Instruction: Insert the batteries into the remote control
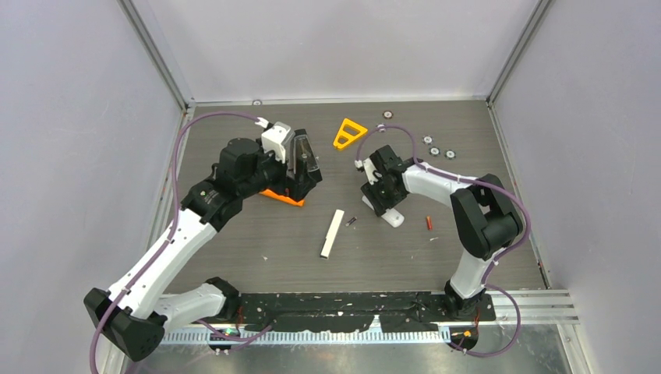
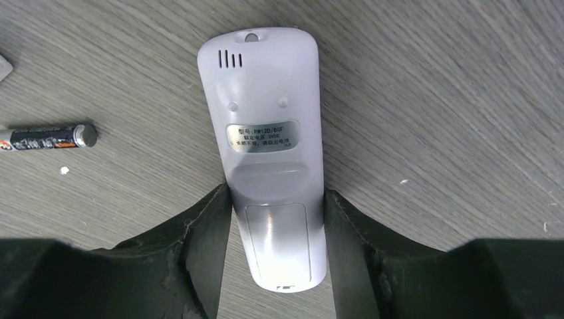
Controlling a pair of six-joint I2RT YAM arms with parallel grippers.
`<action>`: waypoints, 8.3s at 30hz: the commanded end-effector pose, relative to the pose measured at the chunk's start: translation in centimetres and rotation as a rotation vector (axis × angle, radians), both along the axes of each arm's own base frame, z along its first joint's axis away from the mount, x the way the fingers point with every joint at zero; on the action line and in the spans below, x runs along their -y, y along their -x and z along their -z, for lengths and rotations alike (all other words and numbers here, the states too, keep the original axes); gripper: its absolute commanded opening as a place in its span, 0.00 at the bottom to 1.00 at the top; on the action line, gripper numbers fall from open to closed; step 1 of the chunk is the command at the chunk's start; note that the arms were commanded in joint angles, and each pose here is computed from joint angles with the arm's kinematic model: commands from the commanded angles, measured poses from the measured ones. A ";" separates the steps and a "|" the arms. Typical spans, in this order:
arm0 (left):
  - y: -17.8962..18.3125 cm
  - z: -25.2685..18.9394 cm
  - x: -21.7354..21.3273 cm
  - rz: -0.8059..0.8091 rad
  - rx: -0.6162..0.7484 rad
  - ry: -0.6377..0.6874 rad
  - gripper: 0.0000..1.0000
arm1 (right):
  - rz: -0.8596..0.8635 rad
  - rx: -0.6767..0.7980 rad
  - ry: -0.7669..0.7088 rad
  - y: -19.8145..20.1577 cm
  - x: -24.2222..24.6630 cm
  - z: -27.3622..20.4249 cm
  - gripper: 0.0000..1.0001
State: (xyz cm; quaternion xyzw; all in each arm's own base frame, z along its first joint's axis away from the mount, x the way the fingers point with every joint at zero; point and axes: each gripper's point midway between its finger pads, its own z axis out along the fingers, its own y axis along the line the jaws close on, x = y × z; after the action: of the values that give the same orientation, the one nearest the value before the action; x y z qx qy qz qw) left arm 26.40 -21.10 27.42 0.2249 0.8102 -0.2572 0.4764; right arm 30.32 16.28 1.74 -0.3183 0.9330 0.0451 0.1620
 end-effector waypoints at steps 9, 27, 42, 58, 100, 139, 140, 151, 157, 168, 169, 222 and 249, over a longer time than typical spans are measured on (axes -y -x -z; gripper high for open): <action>0.3 -0.4 -0.6 -0.025 0.006 0.039 0.96 | 0.410 0.265 -0.014 -7.8 3.8 -5.4 0.28; 0.4 0.1 -1.6 -0.074 -0.009 0.031 0.96 | 0.565 0.205 -0.013 -12.1 6.4 -2.1 0.34; 0.0 1.5 -3.0 -0.165 -0.030 0.010 1.00 | 0.613 0.291 -0.180 -11.8 4.9 -7.3 0.83; 1.1 3.9 -3.5 -0.205 -0.042 0.140 0.98 | 0.321 0.273 -0.404 -1.6 -10.0 -11.0 0.77; 3.1 7.0 -5.0 -0.197 0.034 0.151 0.99 | 0.667 0.073 -0.291 2.5 -16.8 -2.8 0.21; 1.9 8.3 6.5 0.070 -0.423 0.351 0.66 | 1.047 -0.110 -0.949 0.0 -16.2 -18.8 0.16; 1.9 8.3 6.6 0.069 -0.428 0.352 0.60 | 1.048 -0.106 -0.949 0.0 -16.2 -18.9 0.17; 2.6 7.2 7.6 0.142 -0.477 0.365 0.17 | 1.039 -0.064 -0.961 -0.4 -16.0 -20.0 0.26; 3.0 6.1 8.0 0.196 -0.511 0.345 0.00 | 0.999 -0.064 -0.983 -0.2 -16.1 -21.1 0.38; 4.7 3.1 6.3 0.323 -0.533 0.376 0.00 | 0.567 0.117 -1.110 1.1 -13.7 -26.1 0.90; 5.0 2.8 6.2 0.342 -0.535 0.384 0.00 | 0.510 0.129 -1.127 1.9 -13.5 -26.8 0.91; 11.3 -6.2 3.6 0.718 -0.268 0.430 0.51 | -0.411 -0.197 -1.306 13.1 -16.4 -32.0 0.07; 5.3 2.1 1.4 0.543 0.096 -0.097 0.87 | 0.283 -0.568 -1.289 7.7 -18.8 -26.1 0.05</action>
State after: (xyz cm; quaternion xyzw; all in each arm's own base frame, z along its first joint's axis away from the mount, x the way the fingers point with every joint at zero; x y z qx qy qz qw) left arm 20.22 -23.12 26.62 0.4542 0.6925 -0.3623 0.4276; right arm 22.16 34.66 25.45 0.0009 0.7814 0.6218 0.0531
